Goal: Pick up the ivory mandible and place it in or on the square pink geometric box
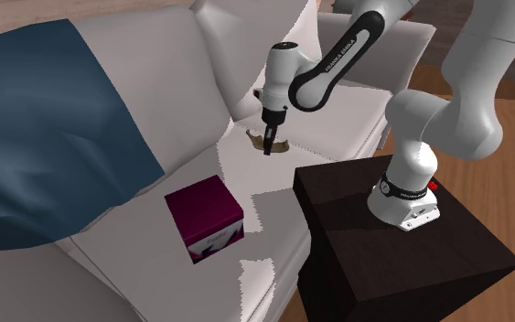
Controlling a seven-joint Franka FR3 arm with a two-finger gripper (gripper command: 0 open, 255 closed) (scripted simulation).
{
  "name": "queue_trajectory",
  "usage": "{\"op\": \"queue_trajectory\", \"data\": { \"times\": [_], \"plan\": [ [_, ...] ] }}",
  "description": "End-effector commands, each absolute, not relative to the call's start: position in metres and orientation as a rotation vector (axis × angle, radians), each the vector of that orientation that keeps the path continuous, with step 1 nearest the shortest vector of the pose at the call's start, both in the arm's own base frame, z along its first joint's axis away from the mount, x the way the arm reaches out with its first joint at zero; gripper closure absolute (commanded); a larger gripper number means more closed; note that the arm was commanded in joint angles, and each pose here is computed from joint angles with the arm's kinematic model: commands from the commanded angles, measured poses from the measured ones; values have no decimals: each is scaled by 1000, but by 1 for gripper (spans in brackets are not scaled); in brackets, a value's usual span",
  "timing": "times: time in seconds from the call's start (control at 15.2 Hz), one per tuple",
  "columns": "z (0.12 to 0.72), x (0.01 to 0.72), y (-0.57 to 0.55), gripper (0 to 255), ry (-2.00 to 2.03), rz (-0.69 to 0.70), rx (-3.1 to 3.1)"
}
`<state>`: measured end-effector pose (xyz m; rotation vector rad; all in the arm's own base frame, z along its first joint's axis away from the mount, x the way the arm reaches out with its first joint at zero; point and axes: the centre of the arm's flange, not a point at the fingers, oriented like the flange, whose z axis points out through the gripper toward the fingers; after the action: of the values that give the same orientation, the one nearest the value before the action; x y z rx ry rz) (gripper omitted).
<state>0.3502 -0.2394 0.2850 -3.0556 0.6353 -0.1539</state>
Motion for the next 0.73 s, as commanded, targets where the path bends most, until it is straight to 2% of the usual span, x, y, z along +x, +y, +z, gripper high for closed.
{"op": "queue_trajectory", "data": {
  "times": [0.0, 0.66],
  "plan": [
    [286, 373, -226, 255, 637, -155, -3055],
    [284, 482, -151, 255, 637, -155, -3055]
  ]
}}
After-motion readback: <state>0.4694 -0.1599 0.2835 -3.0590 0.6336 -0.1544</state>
